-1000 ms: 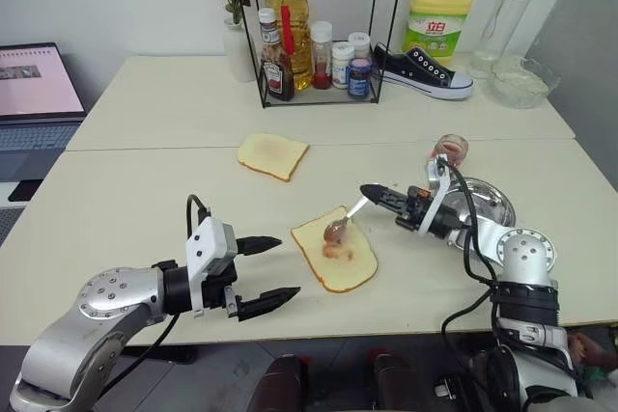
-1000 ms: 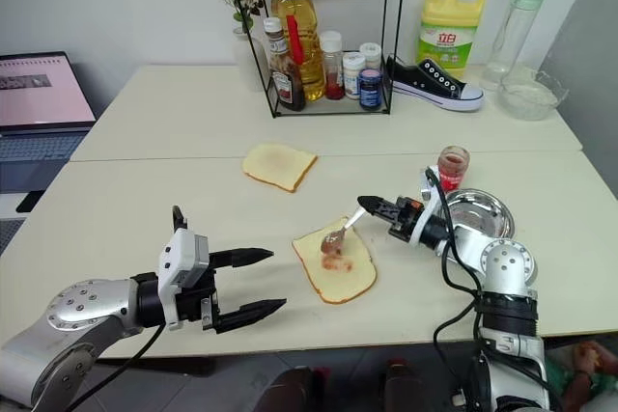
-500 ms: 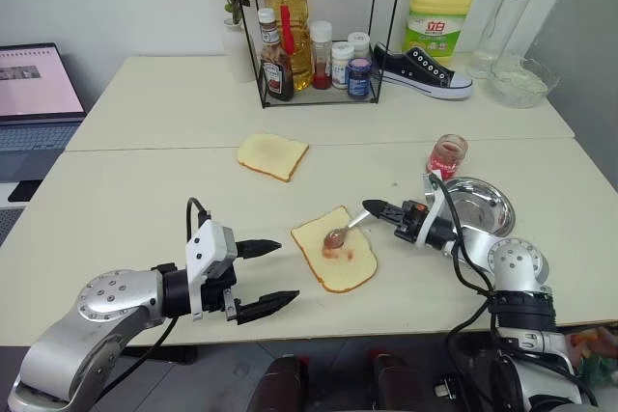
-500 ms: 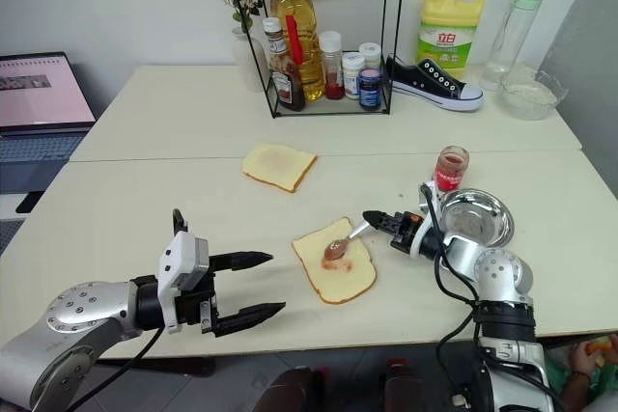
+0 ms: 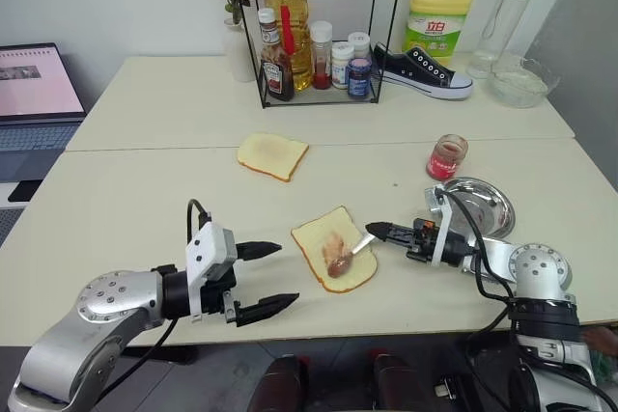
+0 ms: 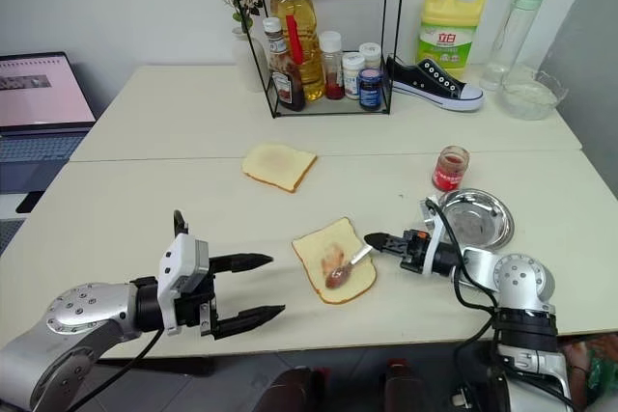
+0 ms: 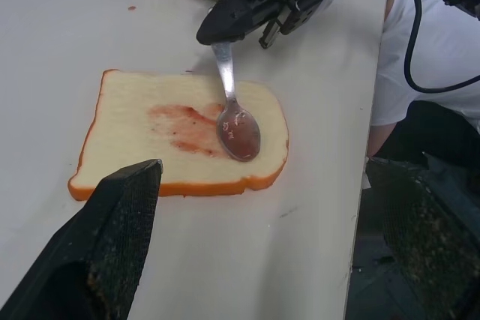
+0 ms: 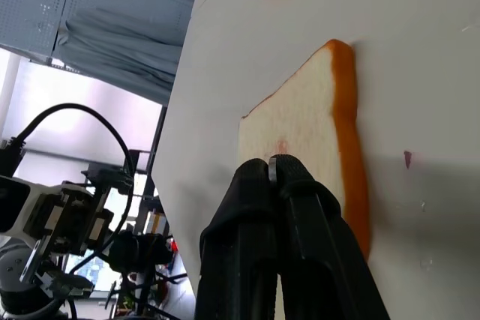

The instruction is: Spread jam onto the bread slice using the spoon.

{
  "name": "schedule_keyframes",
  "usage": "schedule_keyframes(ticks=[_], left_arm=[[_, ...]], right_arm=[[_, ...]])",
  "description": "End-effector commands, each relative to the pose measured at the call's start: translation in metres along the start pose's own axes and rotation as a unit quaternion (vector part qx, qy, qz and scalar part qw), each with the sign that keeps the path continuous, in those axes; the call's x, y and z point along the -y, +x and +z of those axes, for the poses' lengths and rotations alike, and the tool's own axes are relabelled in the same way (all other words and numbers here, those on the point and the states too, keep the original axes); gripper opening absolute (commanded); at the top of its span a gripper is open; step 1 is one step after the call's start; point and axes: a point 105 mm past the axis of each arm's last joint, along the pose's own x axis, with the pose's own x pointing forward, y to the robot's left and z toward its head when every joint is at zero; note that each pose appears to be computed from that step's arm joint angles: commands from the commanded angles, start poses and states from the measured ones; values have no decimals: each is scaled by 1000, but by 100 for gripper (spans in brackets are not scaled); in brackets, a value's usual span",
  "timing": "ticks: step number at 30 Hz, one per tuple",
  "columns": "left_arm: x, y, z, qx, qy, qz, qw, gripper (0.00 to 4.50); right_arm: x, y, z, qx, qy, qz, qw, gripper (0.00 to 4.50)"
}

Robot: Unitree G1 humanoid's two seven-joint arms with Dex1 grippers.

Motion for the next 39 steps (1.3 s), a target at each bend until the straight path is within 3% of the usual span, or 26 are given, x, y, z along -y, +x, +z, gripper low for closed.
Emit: schedule_keyframes(ticks=[1,19,32,39], left_arm=[[1,-1,6,5,19,-3,1000,450],[-2,1,7,5,27,-13,1000,450],[-5,6,9,10,29,-24,999,450],[-4,7,10,12,29,-26,999,450]], right_arm=[[-5,2,-1,-4,-18,8,1000,2],[18,12,44,129,-1,-67,989,2],[12,12,60,183,33,-73,980,2],[3,22,57,177,34,-59,982,2]])
